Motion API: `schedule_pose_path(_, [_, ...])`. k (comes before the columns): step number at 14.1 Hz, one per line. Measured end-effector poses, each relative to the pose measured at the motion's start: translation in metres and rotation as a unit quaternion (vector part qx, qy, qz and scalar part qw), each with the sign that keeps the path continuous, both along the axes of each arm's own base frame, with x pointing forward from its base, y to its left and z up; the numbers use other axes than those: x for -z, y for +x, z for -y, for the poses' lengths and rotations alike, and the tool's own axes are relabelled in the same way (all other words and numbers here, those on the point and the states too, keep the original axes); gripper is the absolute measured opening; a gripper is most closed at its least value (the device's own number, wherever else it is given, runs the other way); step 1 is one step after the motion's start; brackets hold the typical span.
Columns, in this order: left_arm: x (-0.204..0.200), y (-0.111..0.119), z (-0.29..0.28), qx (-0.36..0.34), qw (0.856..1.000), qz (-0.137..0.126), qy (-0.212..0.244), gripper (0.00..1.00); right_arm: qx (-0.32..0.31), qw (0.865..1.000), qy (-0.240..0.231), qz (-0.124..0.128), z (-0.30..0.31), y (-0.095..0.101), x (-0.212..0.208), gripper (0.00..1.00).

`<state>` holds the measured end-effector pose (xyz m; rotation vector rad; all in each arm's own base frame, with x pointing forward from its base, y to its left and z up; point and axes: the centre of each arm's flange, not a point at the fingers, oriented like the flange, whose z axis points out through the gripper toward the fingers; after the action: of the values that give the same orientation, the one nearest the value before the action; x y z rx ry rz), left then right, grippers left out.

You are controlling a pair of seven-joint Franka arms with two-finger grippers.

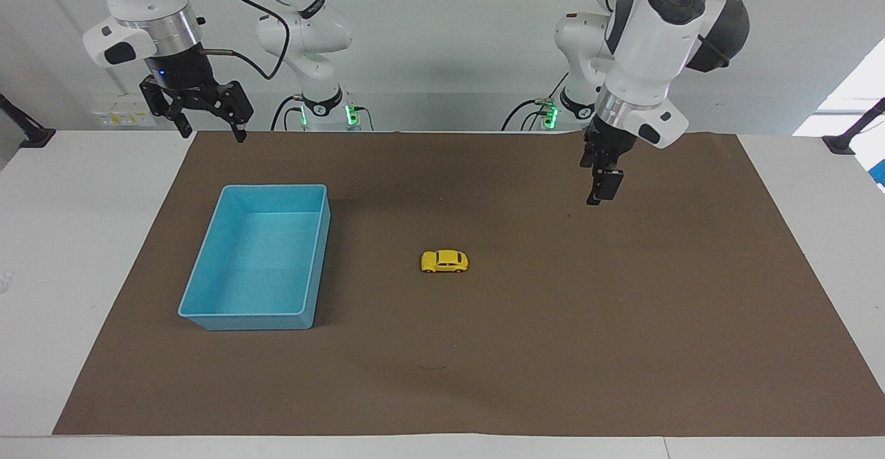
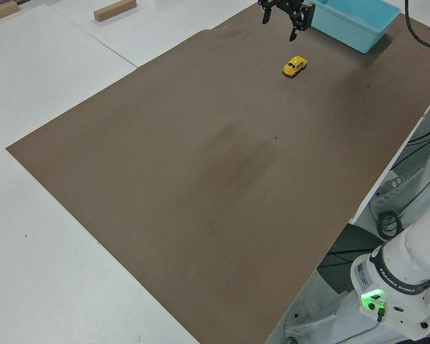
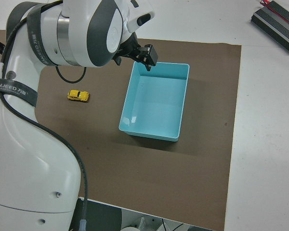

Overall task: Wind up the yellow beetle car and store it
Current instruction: 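Reach the left gripper down onto the yellow toy car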

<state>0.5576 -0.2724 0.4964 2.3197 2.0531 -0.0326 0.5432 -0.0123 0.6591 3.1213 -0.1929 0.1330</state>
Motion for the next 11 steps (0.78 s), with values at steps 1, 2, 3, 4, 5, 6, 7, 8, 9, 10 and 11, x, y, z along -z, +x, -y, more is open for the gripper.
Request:
schedule_pose_path(1, [0.017,0.006,0.017,-0.011,1.0,0.003,-0.006,1.0,0.0,1.0,0.0,0.0,0.0,0.0,0.0,1.0])
schedule_pose_path(2, [0.03,0.013,0.03,-0.03,0.999,0.012,-0.016,1.0,0.0,1.0,0.0,0.0,0.0,0.0,0.0,1.0])
schedule_pose_path(3, [0.041,0.019,0.039,-0.047,0.999,0.018,-0.021,1.0,0.0,1.0,0.0,0.0,0.0,0.0,0.0,1.0])
schedule_pose_path(4, [0.052,0.021,0.048,-0.055,0.998,0.017,-0.024,1.0,0.0,1.0,0.0,0.0,0.0,0.0,0.0,1.0])
schedule_pose_path(5, [0.063,0.019,0.062,-0.059,0.998,0.013,-0.025,1.0,0.0,1.0,0.0,0.0,0.0,0.0,0.0,1.0])
schedule_pose_path(6, [0.073,0.014,0.076,-0.064,0.998,0.011,-0.026,1.0,0.0,1.0,0.0,0.0,0.0,0.0,0.0,1.0])
schedule_pose_path(7, [0.082,0.01,0.091,-0.068,0.997,0.012,-0.028,1.0,0.0,1.0,0.0,0.0,0.0,0.0,0.0,1.0])
schedule_pose_path(8, [0.089,0.006,0.105,-0.068,0.997,0.012,-0.03,1.0,0.0,1.0,0.0,0.0,0.0,0.0,0.0,1.0])
schedule_pose_path(9, [0.098,0.001,0.12,-0.064,0.998,0.008,-0.028,1.0,0.0,1.0,0.0,0.0,0.0,0.0,0.0,1.0])
schedule_pose_path(10, [0.111,-0.006,0.135,-0.058,0.998,0.001,-0.024,1.0,0.0,1.0,0.0,0.0,0.0,0.0,0.0,1.0])
schedule_pose_path(11, [0.126,-0.012,0.15,-0.052,0.998,-0.004,-0.02,1.0,0.0,1.0,0.0,0.0,0.0,0.0,0.0,1.0])
